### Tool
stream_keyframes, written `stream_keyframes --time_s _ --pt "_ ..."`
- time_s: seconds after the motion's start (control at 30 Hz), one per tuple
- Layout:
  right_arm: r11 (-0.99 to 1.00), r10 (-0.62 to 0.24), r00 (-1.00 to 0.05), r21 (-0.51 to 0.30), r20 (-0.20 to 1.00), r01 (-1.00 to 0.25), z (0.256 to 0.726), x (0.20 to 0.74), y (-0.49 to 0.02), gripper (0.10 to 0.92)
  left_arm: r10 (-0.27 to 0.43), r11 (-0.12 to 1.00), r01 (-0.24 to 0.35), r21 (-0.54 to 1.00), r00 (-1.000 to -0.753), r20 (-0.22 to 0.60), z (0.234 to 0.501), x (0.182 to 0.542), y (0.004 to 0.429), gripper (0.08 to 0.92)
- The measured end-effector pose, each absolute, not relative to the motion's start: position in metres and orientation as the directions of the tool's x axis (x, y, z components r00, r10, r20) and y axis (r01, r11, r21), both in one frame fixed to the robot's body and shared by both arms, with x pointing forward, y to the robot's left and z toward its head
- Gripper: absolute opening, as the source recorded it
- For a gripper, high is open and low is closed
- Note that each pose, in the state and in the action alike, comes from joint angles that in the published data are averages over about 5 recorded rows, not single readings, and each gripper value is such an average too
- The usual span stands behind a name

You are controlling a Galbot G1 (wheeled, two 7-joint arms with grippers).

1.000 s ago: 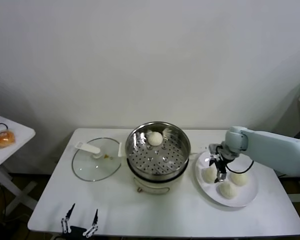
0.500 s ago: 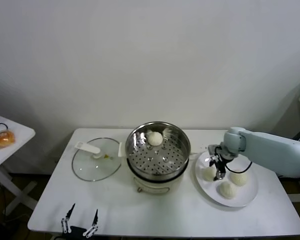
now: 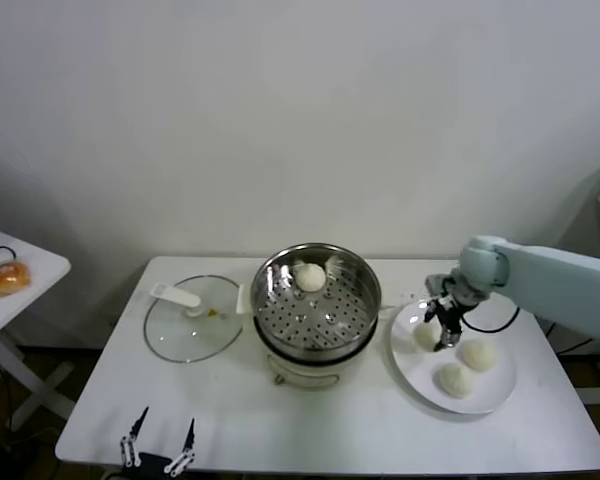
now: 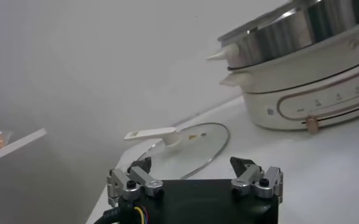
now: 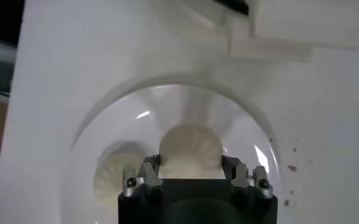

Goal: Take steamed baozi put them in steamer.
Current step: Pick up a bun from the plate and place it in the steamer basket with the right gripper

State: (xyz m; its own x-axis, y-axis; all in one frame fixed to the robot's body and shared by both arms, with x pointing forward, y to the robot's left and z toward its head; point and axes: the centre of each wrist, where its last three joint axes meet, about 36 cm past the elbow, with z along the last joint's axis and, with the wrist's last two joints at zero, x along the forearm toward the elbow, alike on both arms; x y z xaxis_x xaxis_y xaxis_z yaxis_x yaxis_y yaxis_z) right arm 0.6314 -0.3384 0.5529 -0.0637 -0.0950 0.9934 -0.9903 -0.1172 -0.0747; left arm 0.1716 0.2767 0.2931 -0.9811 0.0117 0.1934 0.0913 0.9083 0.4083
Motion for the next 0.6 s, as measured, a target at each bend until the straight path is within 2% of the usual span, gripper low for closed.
stream_keyframes --time_s 0.27,0.43,0.6 --pt "-0.166 -0.144 -0.091 -0.114 0.985 -0.979 0.655 0.631 -0.318 0.670 0.018 0.906 0.096 0.411 -0.981 0.191 0.294 0.173 0.276 0.823" --pt "-0.201 -0.193 -0.115 -0.154 0.974 -0.967 0.709 0.626 -0.283 0.670 0.023 0.907 0.100 0.410 -0.982 0.189 0.294 0.174 0.274 0.823" --pt "-0.236 -0.247 -0.125 -0.185 0.961 -0.954 0.743 0.619 -0.233 0.670 0.029 0.906 0.104 0.410 -0.982 0.185 0.295 0.174 0.272 0.823"
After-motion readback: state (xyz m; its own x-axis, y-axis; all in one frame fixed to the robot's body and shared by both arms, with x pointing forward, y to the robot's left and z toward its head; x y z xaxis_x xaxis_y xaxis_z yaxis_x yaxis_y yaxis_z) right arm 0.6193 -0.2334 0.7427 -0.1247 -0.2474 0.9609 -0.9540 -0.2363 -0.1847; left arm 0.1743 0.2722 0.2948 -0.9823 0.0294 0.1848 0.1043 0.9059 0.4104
